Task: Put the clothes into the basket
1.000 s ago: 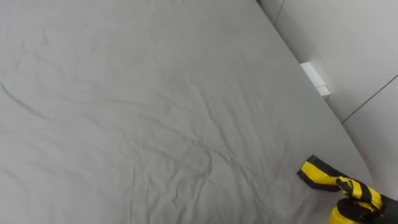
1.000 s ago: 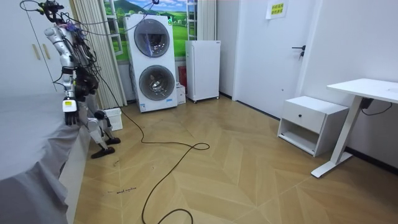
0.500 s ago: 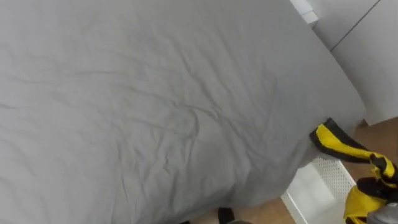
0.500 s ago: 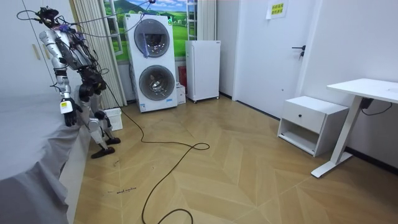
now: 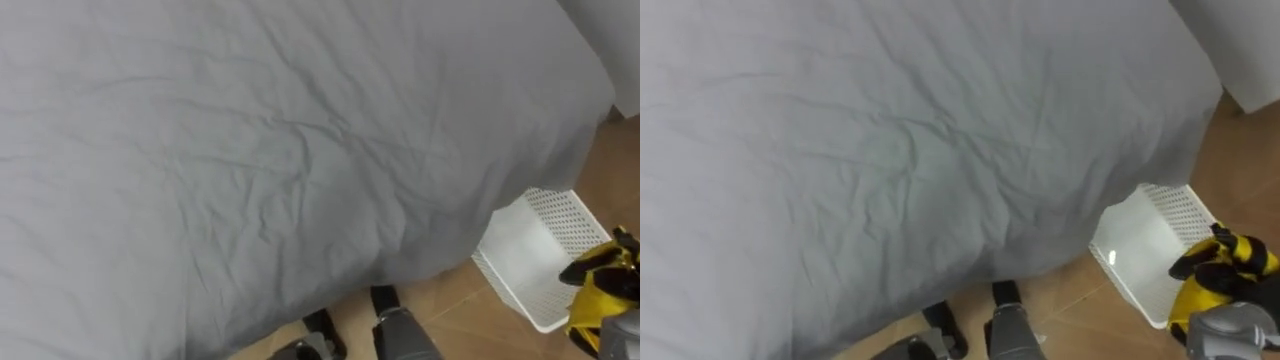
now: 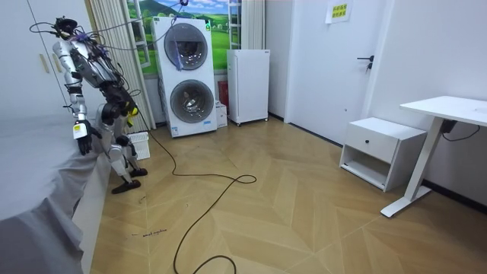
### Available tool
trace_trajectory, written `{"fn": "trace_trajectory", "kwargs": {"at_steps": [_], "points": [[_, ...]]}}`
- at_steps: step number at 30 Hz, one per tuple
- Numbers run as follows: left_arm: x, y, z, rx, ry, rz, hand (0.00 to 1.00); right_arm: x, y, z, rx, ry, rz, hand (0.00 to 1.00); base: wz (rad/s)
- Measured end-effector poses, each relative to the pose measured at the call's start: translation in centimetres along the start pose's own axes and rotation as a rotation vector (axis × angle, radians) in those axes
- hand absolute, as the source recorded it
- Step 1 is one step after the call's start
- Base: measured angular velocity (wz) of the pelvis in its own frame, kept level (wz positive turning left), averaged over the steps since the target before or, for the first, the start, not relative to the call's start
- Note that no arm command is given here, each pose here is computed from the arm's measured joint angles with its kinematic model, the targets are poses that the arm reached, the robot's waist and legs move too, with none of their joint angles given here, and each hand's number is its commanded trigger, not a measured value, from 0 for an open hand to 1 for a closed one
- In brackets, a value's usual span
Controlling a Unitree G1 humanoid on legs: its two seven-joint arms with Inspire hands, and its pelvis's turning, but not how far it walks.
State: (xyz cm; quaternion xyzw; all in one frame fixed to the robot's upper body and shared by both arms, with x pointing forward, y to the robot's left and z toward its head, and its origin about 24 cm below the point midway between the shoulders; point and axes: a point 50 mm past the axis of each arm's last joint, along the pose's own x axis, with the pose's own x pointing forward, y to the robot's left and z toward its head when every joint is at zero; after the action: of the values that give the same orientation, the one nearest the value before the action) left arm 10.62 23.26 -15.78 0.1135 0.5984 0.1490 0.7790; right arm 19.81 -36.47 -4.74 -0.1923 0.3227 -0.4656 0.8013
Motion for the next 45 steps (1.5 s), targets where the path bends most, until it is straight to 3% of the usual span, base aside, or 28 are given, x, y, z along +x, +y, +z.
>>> {"fn": "trace_trajectory", "kwargs": {"at_steps": [7, 8, 9, 10, 45], "points": [[0.0, -0.1, 0.7, -0.030, -0.010, 0.015, 0.00, 0.9, -1.7, 0.8, 0.023, -0.017, -0.077, 1.00, 0.02], [0.0, -0.1, 0.7, -0.037, -0.009, 0.017, 0.00, 1.0, -1.8, 0.9, 0.024, -0.019, -0.080, 0.62, 0.00], [0.0, -0.1, 0.8, -0.046, -0.009, 0.019, 0.00, 1.0, -1.8, 0.9, 0.026, -0.022, -0.085, 0.15, 0.00], [0.0, -0.1, 0.9, -0.049, -0.014, 0.021, 0.00, 1.0, -1.9, 1.1, 0.027, -0.026, -0.088, 0.00, 0.03], [-0.1, 0.3, 1.5, -0.024, -0.114, 0.045, 0.00, 1.0, -2.3, 0.9, 0.064, -0.013, -0.164, 0.00, 0.03]]}}
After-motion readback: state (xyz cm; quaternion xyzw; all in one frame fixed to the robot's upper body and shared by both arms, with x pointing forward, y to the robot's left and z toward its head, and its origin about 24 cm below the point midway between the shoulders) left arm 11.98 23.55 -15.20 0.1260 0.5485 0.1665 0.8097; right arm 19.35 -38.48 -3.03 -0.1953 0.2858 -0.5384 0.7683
